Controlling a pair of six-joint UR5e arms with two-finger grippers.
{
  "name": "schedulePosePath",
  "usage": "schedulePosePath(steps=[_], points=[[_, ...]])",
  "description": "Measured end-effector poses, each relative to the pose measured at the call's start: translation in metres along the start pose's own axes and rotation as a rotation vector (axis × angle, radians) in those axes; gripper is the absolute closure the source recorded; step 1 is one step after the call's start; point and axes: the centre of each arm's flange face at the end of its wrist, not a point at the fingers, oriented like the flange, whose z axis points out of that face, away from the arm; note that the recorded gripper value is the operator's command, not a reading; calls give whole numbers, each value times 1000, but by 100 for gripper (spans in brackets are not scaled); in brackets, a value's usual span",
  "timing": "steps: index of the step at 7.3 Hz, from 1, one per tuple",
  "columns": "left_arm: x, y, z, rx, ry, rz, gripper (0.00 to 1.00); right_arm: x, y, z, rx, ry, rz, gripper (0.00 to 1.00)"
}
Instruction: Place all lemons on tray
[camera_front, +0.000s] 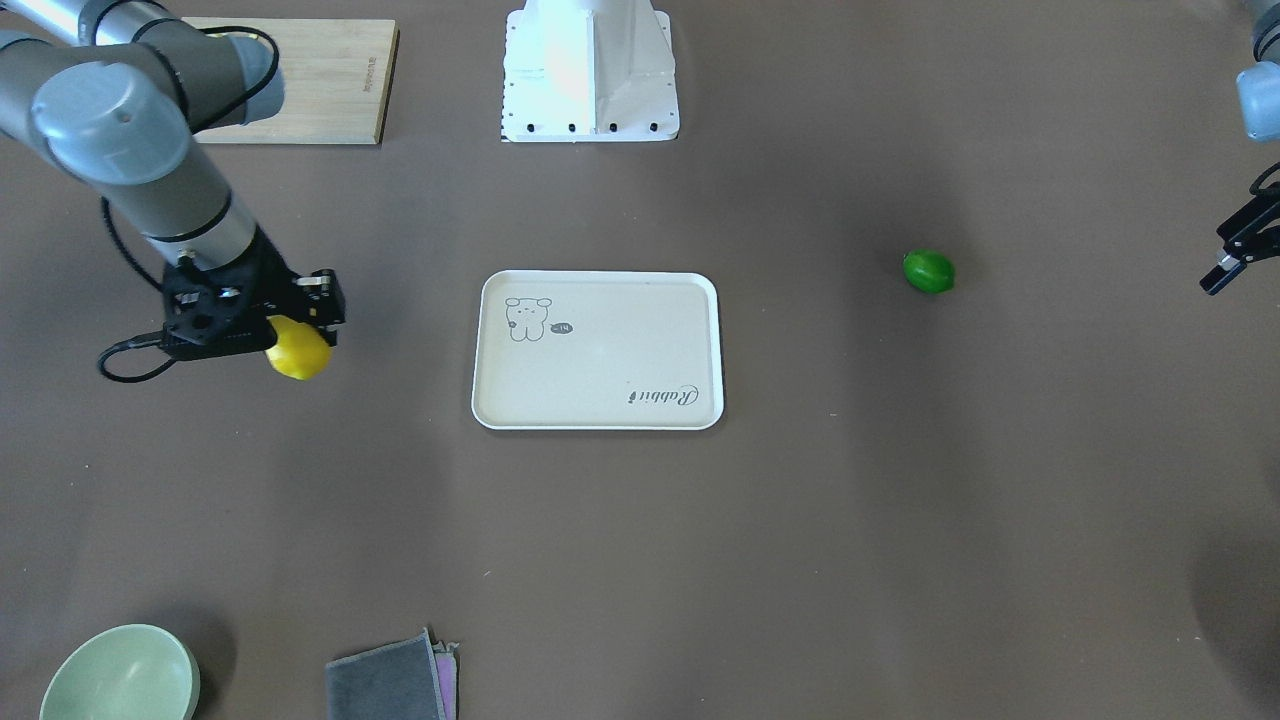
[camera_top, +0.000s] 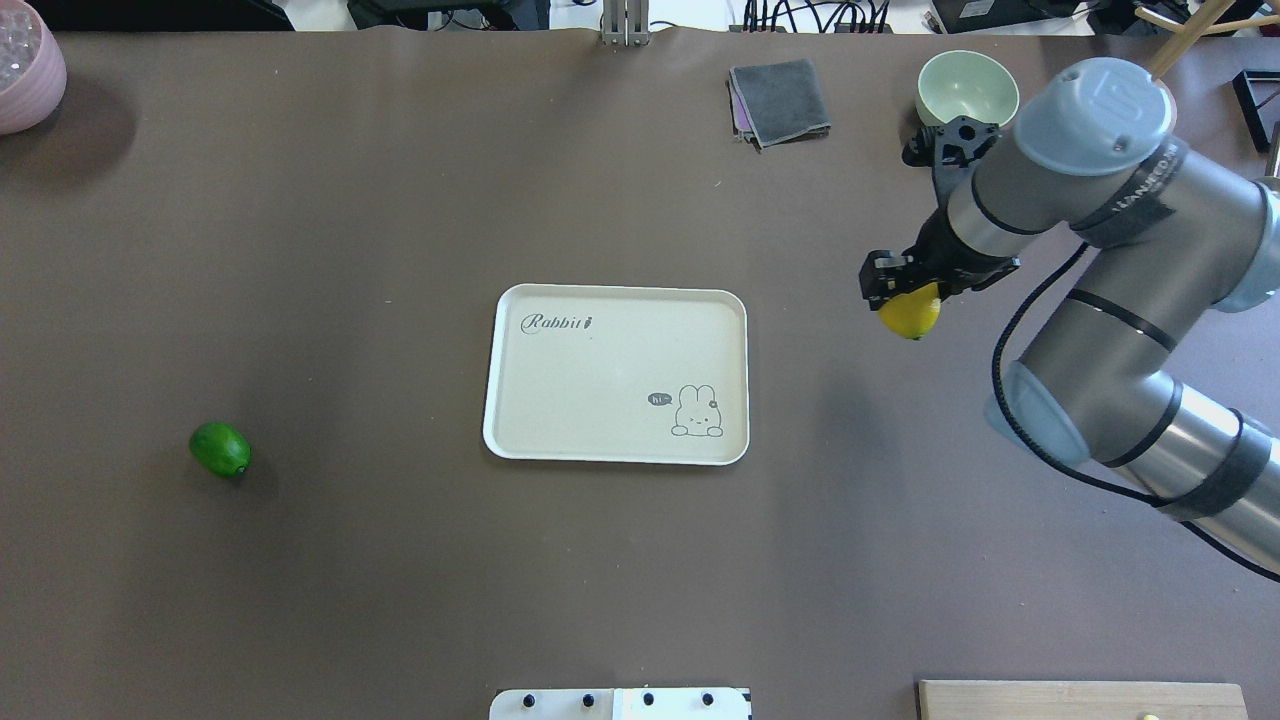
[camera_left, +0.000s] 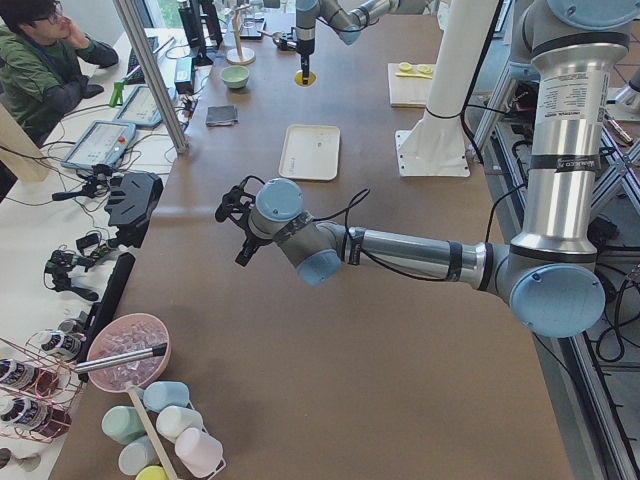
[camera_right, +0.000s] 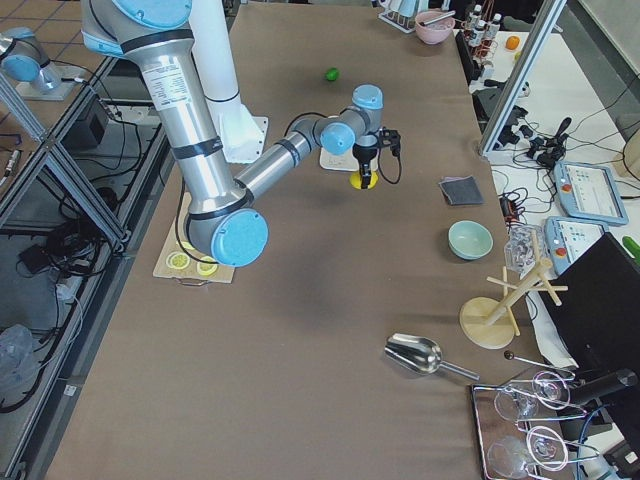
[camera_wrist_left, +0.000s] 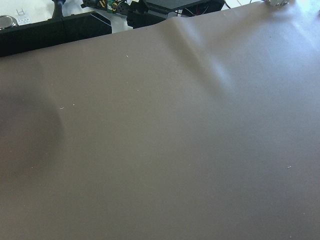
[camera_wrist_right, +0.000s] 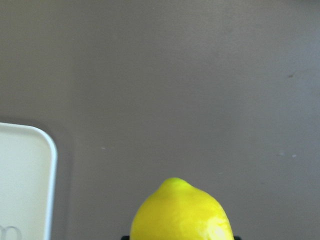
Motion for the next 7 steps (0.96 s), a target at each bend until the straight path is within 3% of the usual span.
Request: schedulePosePath(steps=[1,3,4,6,7], points=[[0,0,0,0,0,0,1,-64,16,3,24,-19,99,100],[0,0,0,-1,1,0,1,-152,42,31,50,-15,193,95],[0,0,0,0,1,0,1,-171,47,44,55,-2,201,87],[-1,2,0,-2,2,-1,1,-178,47,66,72,18,182,83],[-1,4,0,-2,2,-2,1,-176,46,78,72,29,163,71]])
